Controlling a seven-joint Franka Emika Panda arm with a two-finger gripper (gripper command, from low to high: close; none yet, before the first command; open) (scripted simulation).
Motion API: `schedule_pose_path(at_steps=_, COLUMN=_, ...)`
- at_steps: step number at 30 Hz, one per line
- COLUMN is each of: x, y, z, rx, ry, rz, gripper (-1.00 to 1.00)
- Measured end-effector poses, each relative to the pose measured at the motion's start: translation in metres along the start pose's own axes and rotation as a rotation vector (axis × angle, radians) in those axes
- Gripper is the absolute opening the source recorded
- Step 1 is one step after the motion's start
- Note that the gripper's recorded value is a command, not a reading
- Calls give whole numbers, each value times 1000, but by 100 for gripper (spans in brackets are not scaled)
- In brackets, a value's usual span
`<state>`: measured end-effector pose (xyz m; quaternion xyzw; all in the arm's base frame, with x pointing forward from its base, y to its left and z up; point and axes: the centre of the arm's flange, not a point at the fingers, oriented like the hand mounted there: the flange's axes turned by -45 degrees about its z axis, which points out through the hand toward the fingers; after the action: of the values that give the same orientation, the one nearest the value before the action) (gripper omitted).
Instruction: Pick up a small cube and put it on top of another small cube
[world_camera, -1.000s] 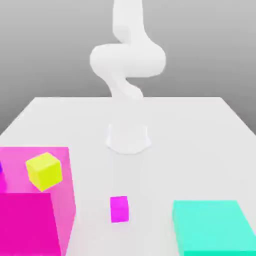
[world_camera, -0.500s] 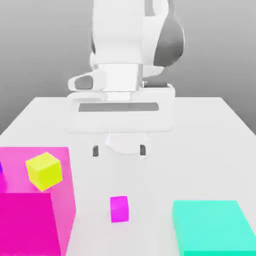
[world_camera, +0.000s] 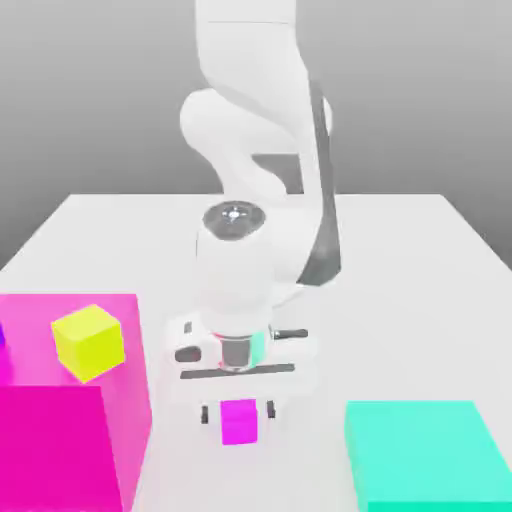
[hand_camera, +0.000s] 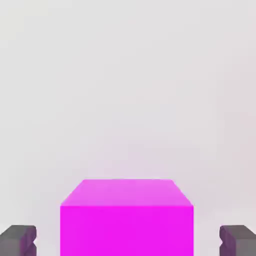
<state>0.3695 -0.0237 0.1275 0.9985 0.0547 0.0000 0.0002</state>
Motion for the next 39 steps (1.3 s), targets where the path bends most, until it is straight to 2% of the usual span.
schedule_pose_path(at_steps=5, x=0, y=0, z=-2, rx=0, ry=-1, rz=0, gripper=-100)
schedule_pose_path(at_steps=12, x=3, y=-1, z=-58, rx=-1, ry=2, rz=-6, gripper=-100)
schedule_pose_path(at_steps=16, x=47, y=-16, z=-69, rx=-24, ry=37, rz=-108, gripper=-100)
schedule_pose_path(at_steps=19, x=82, y=-8, z=-90, rx=-36, ry=50, rz=-68, gripper=-100)
schedule_pose_path(at_steps=28, x=156, y=52, z=-192, rx=-78, ry=67, rz=213, gripper=-100)
schedule_pose_path(at_steps=36, x=121, y=140, z=-308, rx=-36, ry=24, rz=677, gripper=-100)
schedule_pose_path(at_steps=39, x=101, y=149, z=-302, rx=1, ry=4, rz=768, gripper=-100)
